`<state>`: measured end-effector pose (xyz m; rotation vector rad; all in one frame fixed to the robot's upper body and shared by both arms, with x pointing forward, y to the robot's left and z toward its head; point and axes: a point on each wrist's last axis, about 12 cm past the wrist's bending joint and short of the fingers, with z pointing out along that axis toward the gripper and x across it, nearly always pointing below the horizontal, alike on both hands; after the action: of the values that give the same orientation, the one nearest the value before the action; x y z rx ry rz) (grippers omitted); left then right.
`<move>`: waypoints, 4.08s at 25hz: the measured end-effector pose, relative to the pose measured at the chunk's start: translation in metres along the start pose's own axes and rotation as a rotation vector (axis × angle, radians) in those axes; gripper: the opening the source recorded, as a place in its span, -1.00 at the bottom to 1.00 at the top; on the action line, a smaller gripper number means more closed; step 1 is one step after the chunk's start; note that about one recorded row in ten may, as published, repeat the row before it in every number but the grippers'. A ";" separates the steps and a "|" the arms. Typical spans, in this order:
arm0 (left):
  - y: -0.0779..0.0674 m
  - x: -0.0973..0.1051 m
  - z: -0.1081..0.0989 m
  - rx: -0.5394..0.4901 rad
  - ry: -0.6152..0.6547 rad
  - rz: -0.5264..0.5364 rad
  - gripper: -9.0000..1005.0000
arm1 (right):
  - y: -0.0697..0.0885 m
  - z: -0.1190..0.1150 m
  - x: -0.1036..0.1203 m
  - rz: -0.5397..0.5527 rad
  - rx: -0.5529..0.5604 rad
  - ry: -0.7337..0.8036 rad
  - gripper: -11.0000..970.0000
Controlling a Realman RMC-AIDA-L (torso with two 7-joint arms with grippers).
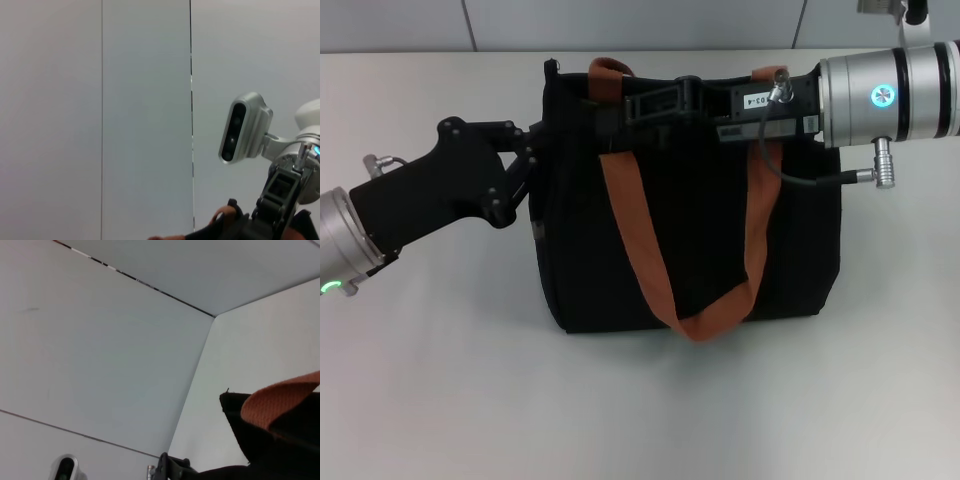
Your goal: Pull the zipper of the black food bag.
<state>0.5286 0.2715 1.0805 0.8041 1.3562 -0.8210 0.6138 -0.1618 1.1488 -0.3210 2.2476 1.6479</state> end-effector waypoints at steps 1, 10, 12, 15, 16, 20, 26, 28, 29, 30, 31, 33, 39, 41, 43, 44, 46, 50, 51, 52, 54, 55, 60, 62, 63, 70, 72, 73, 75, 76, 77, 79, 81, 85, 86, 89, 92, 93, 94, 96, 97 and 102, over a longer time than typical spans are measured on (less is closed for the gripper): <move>0.000 -0.001 -0.001 -0.001 -0.004 0.000 -0.92 | 0.000 0.000 0.000 -0.002 0.000 0.000 -0.08; 0.000 -0.002 0.002 0.014 -0.009 -0.002 -0.92 | 0.001 0.001 -0.001 -0.015 -0.007 -0.011 -0.42; 0.000 -0.003 0.003 0.018 -0.010 -0.002 -0.92 | 0.001 0.001 -0.001 -0.015 -0.007 -0.010 -0.42; -0.001 -0.003 0.004 0.023 -0.013 -0.002 -0.92 | 0.000 0.002 -0.001 -0.014 -0.004 -0.009 -0.44; -0.001 -0.003 0.004 0.025 -0.015 -0.002 -0.92 | 0.000 0.002 -0.001 -0.013 -0.003 -0.010 -0.46; -0.002 -0.004 0.005 0.037 -0.025 -0.002 -0.92 | 0.000 0.003 -0.001 -0.029 0.004 -0.011 -0.53; -0.002 -0.005 0.005 0.042 -0.029 0.004 -0.92 | 0.001 0.005 -0.001 -0.076 0.002 -0.001 -0.65; -0.002 -0.005 0.005 0.044 -0.031 0.005 -0.92 | 0.001 0.005 -0.001 -0.082 0.003 -0.003 -0.73; -0.003 -0.005 0.006 0.046 -0.030 0.005 -0.92 | 0.000 0.005 0.000 -0.087 0.004 -0.004 -0.77; -0.003 -0.005 0.006 0.046 -0.030 0.005 -0.92 | 0.000 0.005 0.000 -0.087 0.004 -0.004 -0.81; -0.003 -0.005 0.006 0.046 -0.030 0.004 -0.92 | 0.000 0.004 0.000 -0.090 0.004 -0.005 -0.86; -0.003 -0.005 0.006 0.048 -0.029 0.004 -0.92 | 0.000 0.004 -0.001 -0.096 0.006 -0.007 -0.94; -0.004 -0.005 0.005 0.054 -0.035 0.004 -0.92 | -0.001 0.002 -0.002 -0.099 0.006 -0.017 -0.97; -0.004 -0.005 0.005 0.055 -0.036 0.004 -0.92 | -0.001 0.002 -0.001 -0.087 0.004 -0.017 -0.96; -0.005 -0.006 0.005 0.057 -0.038 0.003 -0.92 | -0.001 0.002 -0.001 -0.066 0.004 -0.017 -0.96; -0.005 -0.006 0.004 0.059 -0.040 0.001 -0.92 | -0.001 0.002 -0.001 -0.058 0.003 -0.017 -0.96; -0.006 -0.006 0.005 0.061 -0.043 0.000 -0.92 | -0.002 0.002 0.000 -0.047 0.003 -0.016 -0.95; -0.008 -0.007 0.005 0.080 -0.062 -0.003 -0.92 | -0.001 0.004 0.001 -0.038 -0.003 -0.010 -0.94; -0.008 -0.008 0.006 0.085 -0.066 -0.002 -0.92 | -0.001 0.005 0.000 -0.037 -0.005 -0.008 -0.91; -0.008 -0.008 0.006 0.087 -0.067 -0.002 -0.92 | 0.000 0.005 0.000 -0.036 -0.006 -0.008 -0.87; -0.007 -0.009 0.007 0.089 -0.068 0.000 -0.92 | 0.002 0.006 -0.002 -0.034 -0.023 -0.018 -0.80; -0.007 -0.009 0.007 0.089 -0.069 0.000 -0.92 | 0.002 0.006 -0.002 -0.034 -0.023 -0.018 -0.77; -0.006 -0.009 0.007 0.080 -0.065 0.000 -0.92 | 0.003 0.007 -0.002 -0.032 -0.031 -0.020 -0.59; -0.006 -0.008 0.007 0.072 -0.064 -0.001 -0.92 | 0.003 0.007 -0.001 -0.034 -0.028 -0.013 -0.54; -0.006 -0.008 0.006 0.069 -0.064 -0.002 -0.92 | 0.003 0.008 -0.001 -0.036 -0.027 -0.009 -0.52; -0.005 -0.008 0.005 0.056 -0.066 -0.004 -0.92 | 0.003 0.011 0.000 -0.044 -0.016 0.008 -0.52; -0.004 -0.007 0.003 0.042 -0.068 -0.005 -0.92 | 0.002 0.011 0.002 -0.042 -0.016 0.011 -0.52; -0.004 -0.007 0.003 0.039 -0.068 -0.005 -0.92 | 0.002 0.012 0.002 -0.044 -0.015 0.014 -0.52; -0.003 -0.007 0.001 0.025 -0.071 -0.006 -0.92 | 0.002 0.013 0.002 -0.047 -0.013 0.019 -0.53; -0.002 -0.007 0.000 0.018 -0.073 -0.006 -0.92 | 0.002 0.013 0.002 -0.047 -0.012 0.019 -0.53; -0.002 -0.007 0.000 0.013 -0.075 -0.007 -0.92 | 0.002 0.013 0.002 -0.047 -0.012 0.019 -0.53; -0.002 -0.007 -0.001 0.011 -0.074 -0.007 -0.92 | 0.003 0.014 0.002 -0.052 -0.010 0.027 -0.53; -0.002 -0.007 -0.001 0.011 -0.074 -0.007 -0.92 | 0.003 0.015 0.002 -0.057 -0.006 0.037 -0.53; -0.002 -0.007 -0.001 0.007 -0.074 -0.006 -0.92 | 0.004 0.018 0.003 -0.070 0.010 0.060 -0.54; -0.001 -0.007 -0.002 0.006 -0.075 -0.005 -0.92 | 0.004 0.017 0.003 -0.073 0.012 0.059 -0.55; -0.001 -0.008 -0.002 0.002 -0.077 -0.005 -0.92 | 0.006 0.017 0.000 -0.093 0.021 0.065 -0.56; -0.001 -0.008 -0.003 -0.001 -0.078 -0.005 -0.92 | 0.008 0.017 -0.001 -0.120 0.032 0.078 -0.57; -0.001 -0.008 -0.003 -0.001 -0.078 -0.005 -0.92 | 0.009 0.016 -0.002 -0.128 0.036 0.082 -0.57; -0.001 -0.008 -0.003 -0.002 -0.079 -0.005 -0.92 | 0.009 0.016 -0.002 -0.134 0.037 0.085 -0.57; -0.001 -0.008 -0.003 -0.004 -0.081 -0.006 -0.92 | 0.012 0.018 -0.003 -0.145 0.042 0.105 -0.58; -0.001 -0.008 -0.003 -0.004 -0.081 -0.006 -0.92 | 0.012 0.018 -0.003 -0.145 0.042 0.105 -0.58; -0.001 -0.009 -0.003 -0.002 -0.086 -0.006 -0.92 | 0.015 0.019 -0.005 -0.158 0.049 0.106 -0.60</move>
<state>0.5265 0.2737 1.0890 0.7554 1.2833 -0.8499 0.6157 -0.1398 1.1589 -0.5707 2.2693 1.5253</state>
